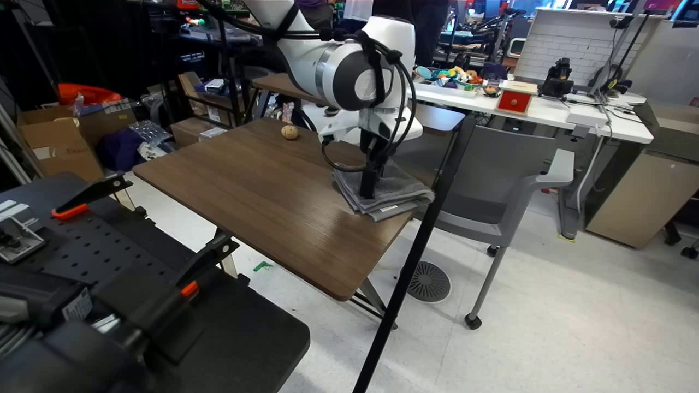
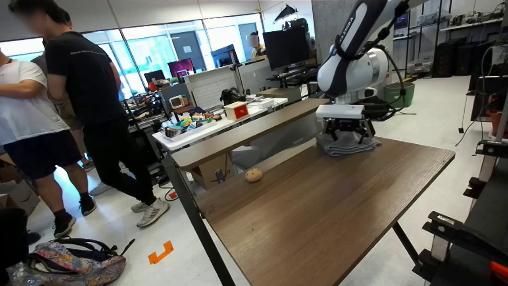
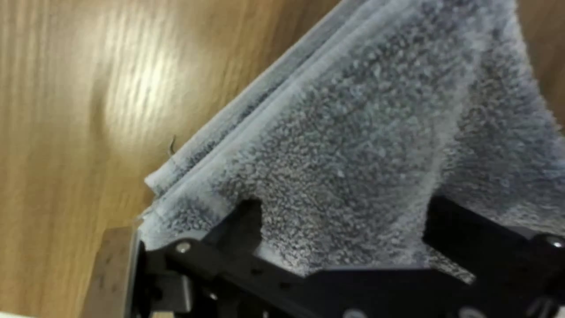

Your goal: Move the potato to the left, wipe the table with the grey towel

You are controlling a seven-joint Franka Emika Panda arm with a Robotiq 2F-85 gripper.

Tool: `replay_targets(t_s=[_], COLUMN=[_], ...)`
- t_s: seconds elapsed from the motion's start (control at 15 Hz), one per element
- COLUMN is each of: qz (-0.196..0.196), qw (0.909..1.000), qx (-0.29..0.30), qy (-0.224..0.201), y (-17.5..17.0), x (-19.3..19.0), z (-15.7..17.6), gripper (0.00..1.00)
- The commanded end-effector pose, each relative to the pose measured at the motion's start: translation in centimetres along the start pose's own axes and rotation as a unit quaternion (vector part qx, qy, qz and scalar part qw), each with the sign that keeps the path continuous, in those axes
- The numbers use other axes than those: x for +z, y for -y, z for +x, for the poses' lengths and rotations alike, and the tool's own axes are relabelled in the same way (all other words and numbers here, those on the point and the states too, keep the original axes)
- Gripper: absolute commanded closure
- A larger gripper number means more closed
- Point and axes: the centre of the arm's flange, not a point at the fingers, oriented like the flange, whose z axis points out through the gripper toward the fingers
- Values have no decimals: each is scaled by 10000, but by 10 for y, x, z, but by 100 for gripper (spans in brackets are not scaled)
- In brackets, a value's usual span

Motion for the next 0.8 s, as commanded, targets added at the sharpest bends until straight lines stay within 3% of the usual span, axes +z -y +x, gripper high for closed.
replay_targets(t_s=[0.0, 0.07, 0.2, 0.47, 0.6, 0.73], qz=[476, 472, 45, -609, -1085, -1514], qw=[9981, 9977, 9959, 9831, 9732, 9666], qx=[203, 180, -72, -727, -996, -1248], qy=[328, 448, 899, 1568, 1768, 1651], y=[54, 60, 58, 38, 23, 4], x=[7, 7, 14, 23, 17, 7], z=[-22, -33, -60, -108, -122, -120], gripper=[0, 0, 0, 0, 0, 0])
